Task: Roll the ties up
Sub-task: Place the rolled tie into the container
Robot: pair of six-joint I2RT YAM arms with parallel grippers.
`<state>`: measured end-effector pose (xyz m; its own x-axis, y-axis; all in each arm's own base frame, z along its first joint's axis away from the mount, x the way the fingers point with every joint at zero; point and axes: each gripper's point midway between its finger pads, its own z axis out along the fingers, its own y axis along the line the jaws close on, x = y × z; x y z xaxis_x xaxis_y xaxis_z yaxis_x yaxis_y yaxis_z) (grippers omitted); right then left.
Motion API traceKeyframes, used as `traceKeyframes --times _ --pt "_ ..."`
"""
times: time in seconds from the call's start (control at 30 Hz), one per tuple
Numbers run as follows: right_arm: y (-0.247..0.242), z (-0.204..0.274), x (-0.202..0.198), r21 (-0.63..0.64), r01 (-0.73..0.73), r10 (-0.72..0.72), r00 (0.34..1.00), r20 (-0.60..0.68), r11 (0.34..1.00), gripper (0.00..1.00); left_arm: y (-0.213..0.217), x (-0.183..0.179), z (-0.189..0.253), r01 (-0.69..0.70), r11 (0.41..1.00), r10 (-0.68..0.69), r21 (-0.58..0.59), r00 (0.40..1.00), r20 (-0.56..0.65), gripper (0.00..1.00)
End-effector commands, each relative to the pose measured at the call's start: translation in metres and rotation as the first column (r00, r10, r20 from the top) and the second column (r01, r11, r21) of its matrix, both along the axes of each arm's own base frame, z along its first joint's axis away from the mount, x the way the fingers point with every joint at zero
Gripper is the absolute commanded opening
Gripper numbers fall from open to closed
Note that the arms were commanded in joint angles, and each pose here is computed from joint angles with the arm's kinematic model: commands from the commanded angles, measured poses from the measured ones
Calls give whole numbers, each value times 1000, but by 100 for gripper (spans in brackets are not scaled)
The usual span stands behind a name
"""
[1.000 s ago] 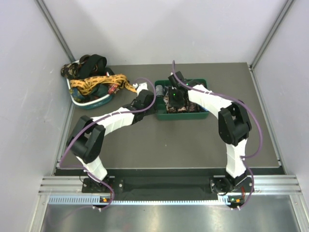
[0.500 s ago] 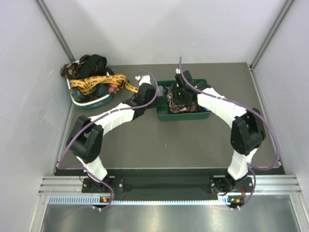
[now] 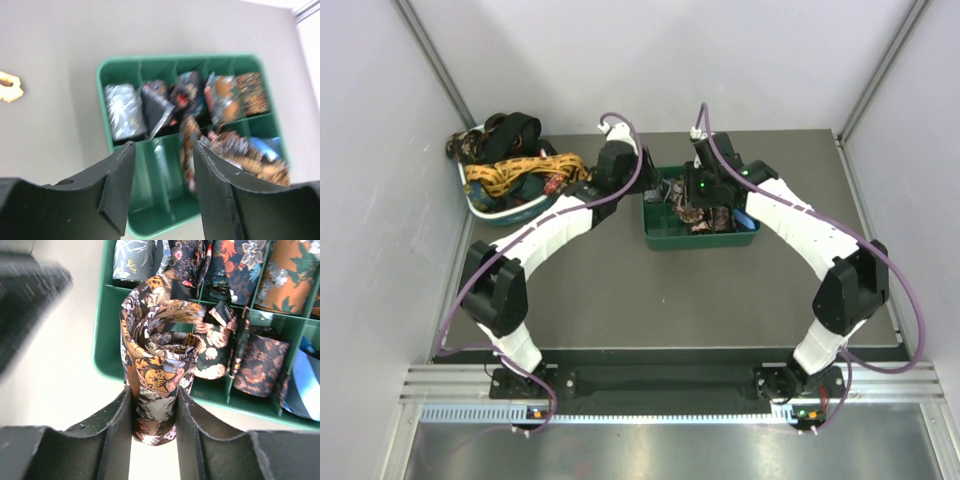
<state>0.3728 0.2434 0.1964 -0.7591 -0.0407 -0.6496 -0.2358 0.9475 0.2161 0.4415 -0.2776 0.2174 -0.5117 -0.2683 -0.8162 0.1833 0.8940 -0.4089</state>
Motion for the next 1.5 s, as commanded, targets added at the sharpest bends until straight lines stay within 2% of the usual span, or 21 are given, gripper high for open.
traceKeyframes --times 0.0,0.27,0.43,0.7,0.97,1.23,1.47 --pt "-17 29 -9 2 -3 3 999 53 1000 8 -18 9 30 53 994 -50 -96 998 31 53" --pt "-28 31 -20 -15 -18 19 999 37 1000 9 -66 12 6 175 953 -185 -245 983 -17 50" --pt "-35 32 -16 -9 -9 9 999 38 1000 9 -95 0 -6 226 922 -251 -316 967 -41 45" --pt "-54 25 -8 -25 26 -26 1000 14 999 9 -132 -19 -26 233 920 -267 -314 961 -68 42" --pt "-75 34 5 -41 53 -52 998 23 998 9 -133 -14 -37 131 945 -157 -300 985 -66 41" --pt "-97 70 4 -30 59 -57 997 60 998 10 -166 -22 -19 191 923 -213 -333 977 -29 40" --pt "-106 72 -1 -67 56 -53 998 46 996 10 -187 -36 -16 220 906 -248 -362 968 -31 40"
